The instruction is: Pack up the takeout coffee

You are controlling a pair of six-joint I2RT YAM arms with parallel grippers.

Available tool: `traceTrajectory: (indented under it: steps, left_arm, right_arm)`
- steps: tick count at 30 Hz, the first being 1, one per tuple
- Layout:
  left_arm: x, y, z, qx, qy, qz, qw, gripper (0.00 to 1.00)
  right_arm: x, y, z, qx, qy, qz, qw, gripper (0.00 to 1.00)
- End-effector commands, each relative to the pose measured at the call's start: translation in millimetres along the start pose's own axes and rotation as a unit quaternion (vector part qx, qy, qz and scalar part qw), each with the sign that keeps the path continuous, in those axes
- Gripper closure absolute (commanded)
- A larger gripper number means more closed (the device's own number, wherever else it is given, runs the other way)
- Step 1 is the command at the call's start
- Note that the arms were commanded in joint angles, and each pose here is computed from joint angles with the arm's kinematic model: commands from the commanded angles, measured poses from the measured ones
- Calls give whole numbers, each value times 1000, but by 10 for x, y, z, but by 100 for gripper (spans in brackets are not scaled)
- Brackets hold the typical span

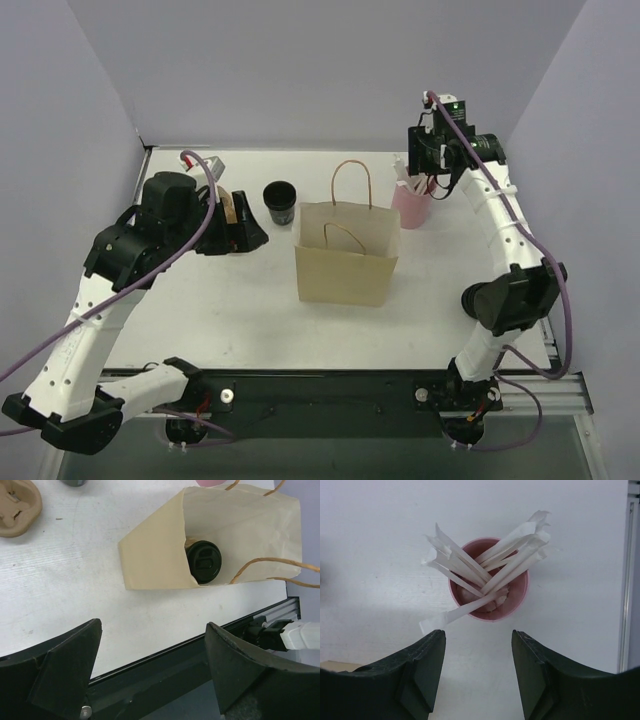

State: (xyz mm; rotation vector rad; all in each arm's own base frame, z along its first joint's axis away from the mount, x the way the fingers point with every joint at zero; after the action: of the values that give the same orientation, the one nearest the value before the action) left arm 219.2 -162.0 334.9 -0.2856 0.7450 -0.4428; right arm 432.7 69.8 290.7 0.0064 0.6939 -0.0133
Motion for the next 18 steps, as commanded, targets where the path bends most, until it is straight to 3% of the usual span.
traceTrajectory:
  steps: [1, 4, 11, 18]
  left_arm:
    - [-167, 123, -5, 21, -5, 30, 999, 6]
    - [-246, 155, -22, 22, 1, 42, 999, 6]
    - [-321, 164, -48, 13, -1, 46, 999, 6]
    - [-316, 159, -28, 3, 1, 50, 999, 6]
  right_arm:
    - [218, 36, 94, 5, 3, 14, 1000, 45]
    - [418, -92, 71, -4, 10, -13, 1000, 47]
    - [598, -445, 307, 68, -32, -79, 994, 62]
    - [841, -515, 330, 95, -23, -57, 994, 63]
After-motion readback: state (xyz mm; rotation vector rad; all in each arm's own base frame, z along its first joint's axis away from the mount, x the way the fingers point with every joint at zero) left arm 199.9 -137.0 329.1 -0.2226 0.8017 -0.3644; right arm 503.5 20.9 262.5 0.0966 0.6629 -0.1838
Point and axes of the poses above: each gripper's point midway between its finger pads, its own x axis out along the fingers, its own y axis along the line the jaws close on, z = x × y, the point moved 1 cm from there along -x, back along the fingers, and after that the axes turned 6 degrees about x, right-handed, at the moved point
